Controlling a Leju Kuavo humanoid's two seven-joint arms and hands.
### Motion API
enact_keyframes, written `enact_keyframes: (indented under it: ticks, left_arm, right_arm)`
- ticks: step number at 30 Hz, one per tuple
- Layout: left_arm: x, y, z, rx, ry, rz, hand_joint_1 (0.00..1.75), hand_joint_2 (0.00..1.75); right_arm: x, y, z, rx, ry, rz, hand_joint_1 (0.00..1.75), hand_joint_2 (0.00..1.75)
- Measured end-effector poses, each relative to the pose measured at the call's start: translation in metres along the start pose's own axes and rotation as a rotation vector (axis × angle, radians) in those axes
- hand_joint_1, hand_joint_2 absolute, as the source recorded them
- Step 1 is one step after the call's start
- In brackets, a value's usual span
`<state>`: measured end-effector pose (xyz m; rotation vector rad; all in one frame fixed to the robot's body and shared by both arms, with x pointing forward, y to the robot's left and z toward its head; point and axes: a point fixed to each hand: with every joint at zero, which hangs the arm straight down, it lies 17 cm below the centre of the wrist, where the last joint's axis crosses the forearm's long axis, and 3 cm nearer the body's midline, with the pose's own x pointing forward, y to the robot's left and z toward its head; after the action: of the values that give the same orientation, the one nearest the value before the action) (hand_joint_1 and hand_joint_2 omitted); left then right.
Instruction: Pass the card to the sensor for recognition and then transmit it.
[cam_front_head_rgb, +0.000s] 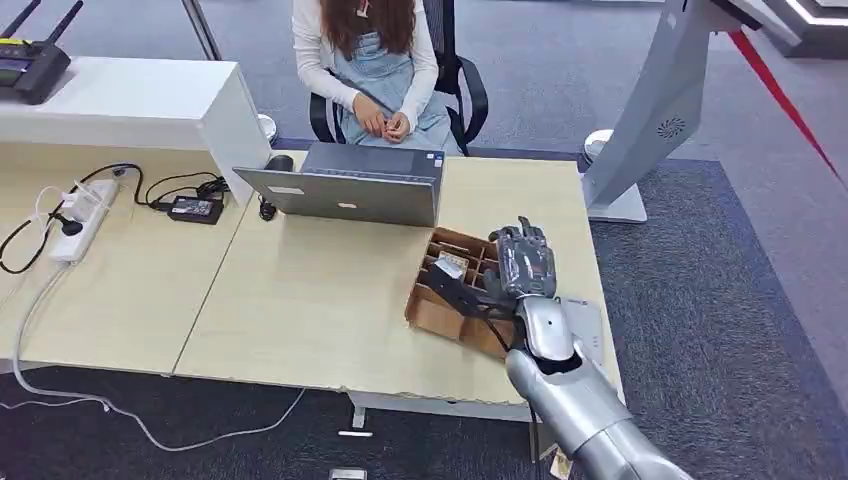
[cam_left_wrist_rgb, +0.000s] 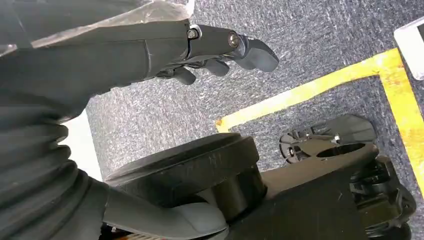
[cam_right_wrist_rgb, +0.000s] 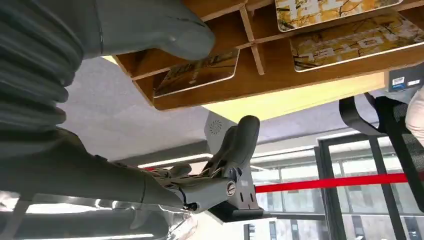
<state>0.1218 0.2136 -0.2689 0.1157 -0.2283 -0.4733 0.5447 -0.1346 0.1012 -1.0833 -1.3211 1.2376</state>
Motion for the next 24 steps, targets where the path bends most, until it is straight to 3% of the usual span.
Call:
enact_keyframes:
  ticks: [4,5,8,11,20,24]
  left_arm:
    - [-0.0007,0.0003,-0.0001,0.003,0.001,0.003,0.0,1.75]
    - [-0.0007,0.0004,-0.0001,0.003,0.001,0.003,0.0,1.75]
    - [-0.0011,0.001,-0.0002,0.008,0.002,0.003,0.0,1.75]
    - [-0.0013,0.0015,-0.0003,0.01,0.003,0.004,0.0,1.75]
    - [-0.0008,0.0018,-0.0003,0.012,-0.002,0.004,0.0,1.75]
    - [-0.0009,0.0022,-0.0004,0.014,-0.003,-0.001,0.0,1.75]
  right_arm:
    - [-0.0031,0.002,0.0006,0.005,0.005,0.005,0.89,1.75]
    - [-0.0036,0.0028,0.0009,0.007,0.006,0.006,1.34,1.75]
    - [-0.0042,0.0048,0.0023,0.015,0.009,0.007,1.62,1.75]
    - [-0.0045,0.0041,0.0024,0.013,0.011,0.006,1.66,1.75]
    - [-0.0037,0.0018,0.0019,0.007,0.01,0.002,1.52,1.75]
    - [-0.0036,0.0016,0.0019,0.008,0.011,-0.003,1.55,1.75]
